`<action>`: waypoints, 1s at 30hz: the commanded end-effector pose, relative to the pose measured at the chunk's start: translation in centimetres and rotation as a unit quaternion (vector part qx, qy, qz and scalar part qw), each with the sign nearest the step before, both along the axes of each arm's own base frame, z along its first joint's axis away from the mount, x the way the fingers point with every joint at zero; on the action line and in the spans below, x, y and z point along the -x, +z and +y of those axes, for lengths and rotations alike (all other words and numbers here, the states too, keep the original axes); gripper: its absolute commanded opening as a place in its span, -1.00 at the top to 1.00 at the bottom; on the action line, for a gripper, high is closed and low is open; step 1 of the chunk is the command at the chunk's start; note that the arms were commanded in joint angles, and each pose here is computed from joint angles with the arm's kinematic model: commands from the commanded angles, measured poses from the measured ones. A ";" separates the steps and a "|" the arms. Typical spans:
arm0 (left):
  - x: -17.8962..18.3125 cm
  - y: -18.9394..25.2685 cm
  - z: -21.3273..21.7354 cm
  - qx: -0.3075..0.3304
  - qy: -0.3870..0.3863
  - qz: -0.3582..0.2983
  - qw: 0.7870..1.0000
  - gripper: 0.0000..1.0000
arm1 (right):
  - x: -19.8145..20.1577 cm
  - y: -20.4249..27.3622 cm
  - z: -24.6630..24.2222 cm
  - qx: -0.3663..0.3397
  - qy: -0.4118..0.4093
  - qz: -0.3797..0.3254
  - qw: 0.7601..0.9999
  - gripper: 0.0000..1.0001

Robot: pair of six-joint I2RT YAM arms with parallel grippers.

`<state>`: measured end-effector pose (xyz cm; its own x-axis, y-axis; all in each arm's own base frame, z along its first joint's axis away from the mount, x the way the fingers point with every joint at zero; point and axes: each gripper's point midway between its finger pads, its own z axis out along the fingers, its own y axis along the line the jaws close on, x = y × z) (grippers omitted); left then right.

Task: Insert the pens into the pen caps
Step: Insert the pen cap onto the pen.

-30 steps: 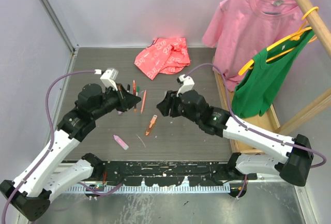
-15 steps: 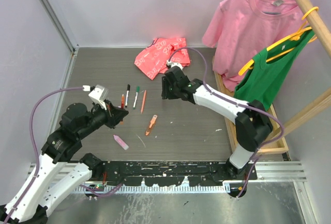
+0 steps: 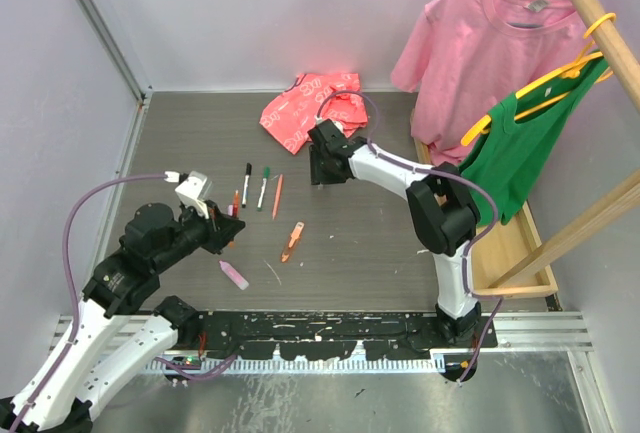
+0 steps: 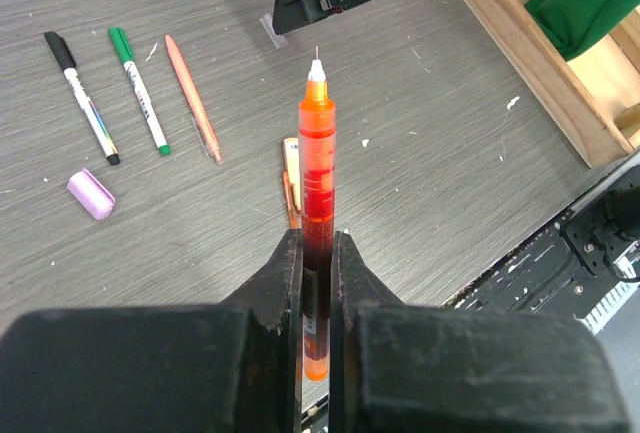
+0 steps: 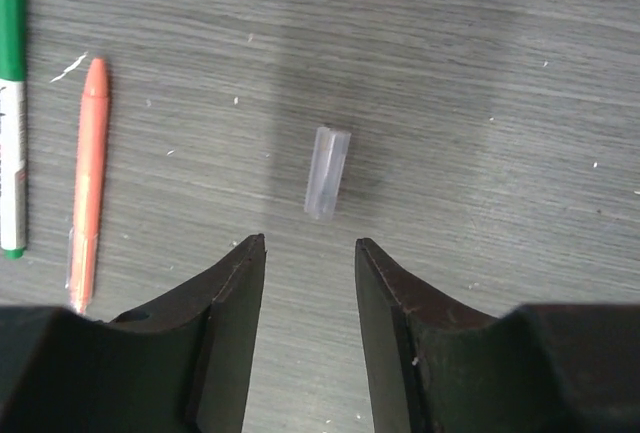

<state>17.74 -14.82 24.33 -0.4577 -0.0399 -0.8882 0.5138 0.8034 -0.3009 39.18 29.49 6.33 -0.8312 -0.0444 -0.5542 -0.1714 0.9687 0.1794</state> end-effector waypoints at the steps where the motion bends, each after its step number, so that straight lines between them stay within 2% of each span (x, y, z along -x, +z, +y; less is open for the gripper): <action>1: -0.3 0.4 0.1 -0.003 -0.002 -0.017 1.000 1.00 | -1.9 1.5 0.1 -0.004 -0.006 -0.018 1.000 0.02; 10: -0.5 0.1 -0.1 -0.005 -0.003 -0.016 1.000 1.00 | -2.4 0.0 0.5 0.010 0.012 -0.004 1.000 0.02; 30: -0.6 0.0 -0.3 -0.003 -0.005 -0.016 1.000 1.00 | -2.7 -2.4 -0.4 0.067 0.021 0.025 0.997 0.16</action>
